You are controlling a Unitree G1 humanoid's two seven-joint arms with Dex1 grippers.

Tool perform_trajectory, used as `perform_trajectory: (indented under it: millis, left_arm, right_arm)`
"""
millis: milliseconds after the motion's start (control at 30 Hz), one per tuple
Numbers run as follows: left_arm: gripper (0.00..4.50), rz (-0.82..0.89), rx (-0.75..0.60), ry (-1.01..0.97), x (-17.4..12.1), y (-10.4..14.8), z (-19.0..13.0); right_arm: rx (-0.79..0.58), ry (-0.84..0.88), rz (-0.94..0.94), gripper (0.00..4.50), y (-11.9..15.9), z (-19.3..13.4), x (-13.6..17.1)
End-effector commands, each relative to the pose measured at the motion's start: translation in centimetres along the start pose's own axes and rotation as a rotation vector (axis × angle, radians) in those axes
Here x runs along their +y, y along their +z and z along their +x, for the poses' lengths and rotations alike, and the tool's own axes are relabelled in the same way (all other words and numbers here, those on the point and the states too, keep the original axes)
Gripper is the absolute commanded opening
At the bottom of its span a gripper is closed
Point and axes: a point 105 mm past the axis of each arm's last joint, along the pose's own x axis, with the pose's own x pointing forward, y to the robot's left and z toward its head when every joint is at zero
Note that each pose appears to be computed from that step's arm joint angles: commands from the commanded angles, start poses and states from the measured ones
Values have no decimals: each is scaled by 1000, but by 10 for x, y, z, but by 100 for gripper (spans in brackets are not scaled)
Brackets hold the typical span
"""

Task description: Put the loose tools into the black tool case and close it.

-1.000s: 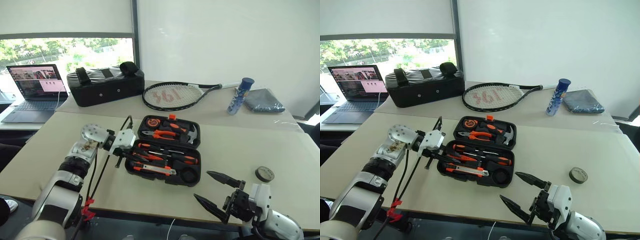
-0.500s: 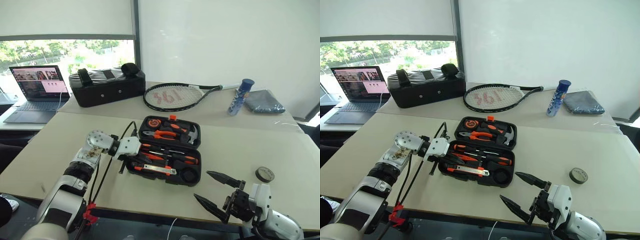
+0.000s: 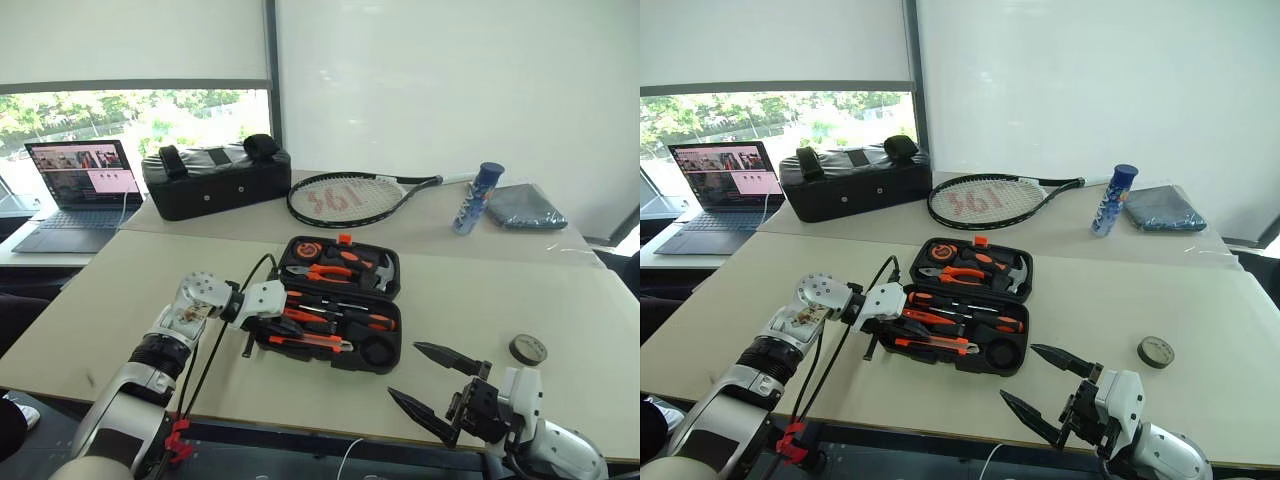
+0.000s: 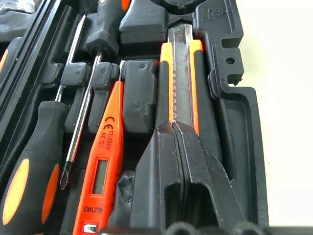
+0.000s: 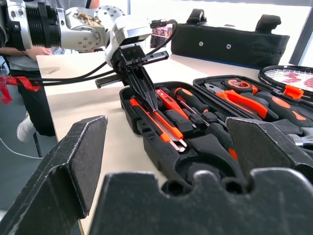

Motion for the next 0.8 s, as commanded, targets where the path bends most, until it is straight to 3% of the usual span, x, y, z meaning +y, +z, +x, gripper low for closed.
perform_trajectory:
  millis: [33,167,267,400,533,700,733,800]
  left_arm:
    - [5,-6,-18,-62,-19,-10,10]
    - [5,3,-207,9,-12,15,-12]
    - [5,-82,-359,84,-4,35,-41]
    - [111,-131,-394,172,-6,42,-73]
    - [258,-162,-372,231,-24,32,-97]
    - [426,-227,-356,272,-40,13,-111]
    - [449,-248,-363,269,-43,11,-112]
    - [449,-267,-371,259,-48,10,-111]
  right_arm:
    - [-26,-17,-52,450,14,-6,-4]
    - [3,-74,-47,450,19,-23,-9]
    - [63,-134,-25,450,20,-46,-13]
    - [167,-272,-56,450,15,-89,-21]
    - [293,-469,-109,450,7,-142,-31]
    - [395,-515,-75,450,-5,-167,-26]
    - [418,-517,-80,450,-6,-166,-31]
    - [438,-511,-86,450,-2,-160,-45]
